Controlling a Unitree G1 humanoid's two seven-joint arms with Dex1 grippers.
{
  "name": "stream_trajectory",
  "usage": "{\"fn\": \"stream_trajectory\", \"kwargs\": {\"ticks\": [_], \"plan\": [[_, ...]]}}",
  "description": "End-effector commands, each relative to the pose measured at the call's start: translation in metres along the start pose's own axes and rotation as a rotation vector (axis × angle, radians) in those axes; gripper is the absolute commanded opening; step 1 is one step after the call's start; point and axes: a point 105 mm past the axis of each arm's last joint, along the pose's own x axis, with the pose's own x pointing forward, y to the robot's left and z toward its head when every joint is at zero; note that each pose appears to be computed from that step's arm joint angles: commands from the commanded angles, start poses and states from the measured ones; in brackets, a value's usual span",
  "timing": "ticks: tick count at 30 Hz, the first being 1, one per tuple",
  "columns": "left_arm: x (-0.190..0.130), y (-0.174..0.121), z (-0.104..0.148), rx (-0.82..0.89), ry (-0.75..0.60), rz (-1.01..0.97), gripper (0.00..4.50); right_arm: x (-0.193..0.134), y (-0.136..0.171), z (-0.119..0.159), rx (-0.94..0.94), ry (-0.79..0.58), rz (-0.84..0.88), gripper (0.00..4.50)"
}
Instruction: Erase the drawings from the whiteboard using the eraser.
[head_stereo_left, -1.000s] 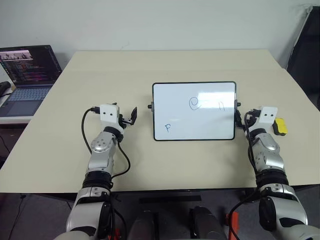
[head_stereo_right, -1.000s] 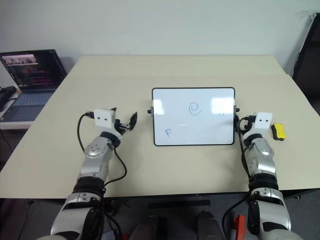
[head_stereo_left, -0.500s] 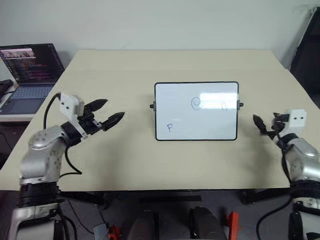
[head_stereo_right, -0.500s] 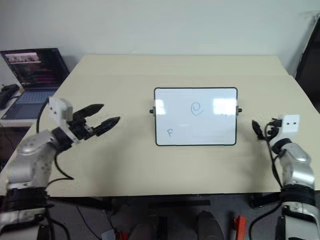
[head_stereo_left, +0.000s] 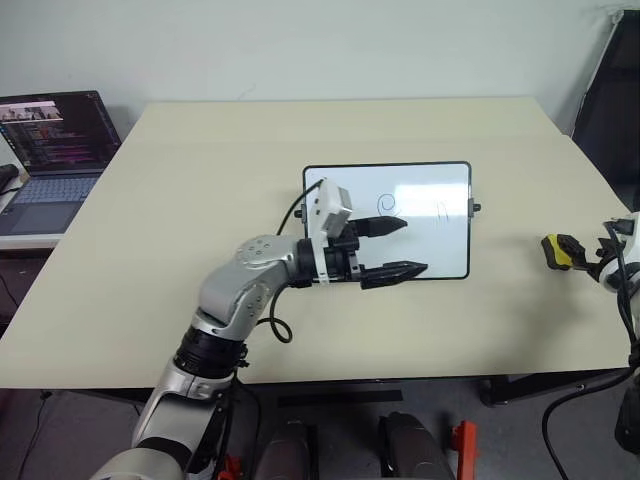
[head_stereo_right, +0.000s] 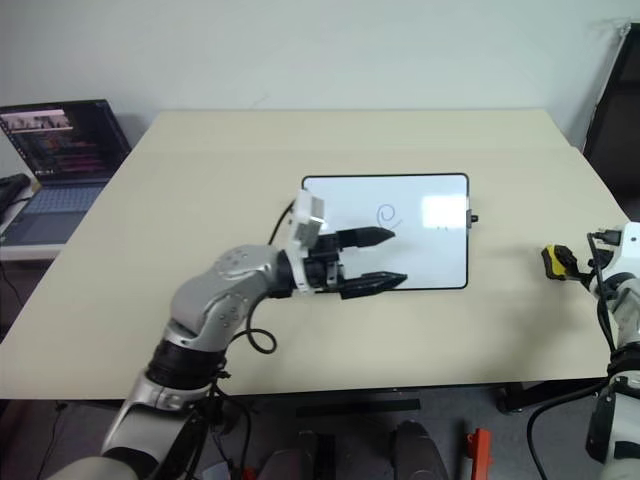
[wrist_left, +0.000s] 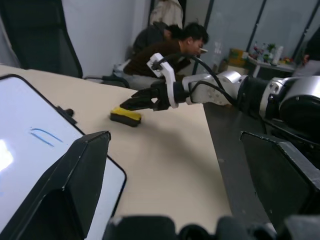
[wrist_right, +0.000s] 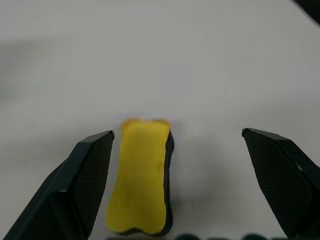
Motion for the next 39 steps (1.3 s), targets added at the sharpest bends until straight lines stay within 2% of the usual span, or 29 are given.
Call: {"fn": "stream_trajectory", "kwargs": {"ticks": [1, 34, 37, 39], "plan": [[0.004, -0.009, 0.010, 0.052, -0.034, -0.019, 4.50, -0.001, -0.002, 0.022, -0.045, -0.047, 0.023, 4.49], [-0.001, -0.015, -0.001, 0.040, -0.008, 0.022, 4.50, 0.012, 0.009, 0.002, -0.063, 0.053, 0.020, 4.49], [0.000, -0.016, -0.003, 0.034, -0.005, 0.019, 4.50, 0.012, 0.008, 0.004, -0.061, 0.038, 0.012, 3.96], [0.001, -0.017, -0.003, 0.028, -0.004, 0.012, 4.50, 0.012, 0.008, 0.004, -0.061, 0.038, 0.010, 3.31]]}}
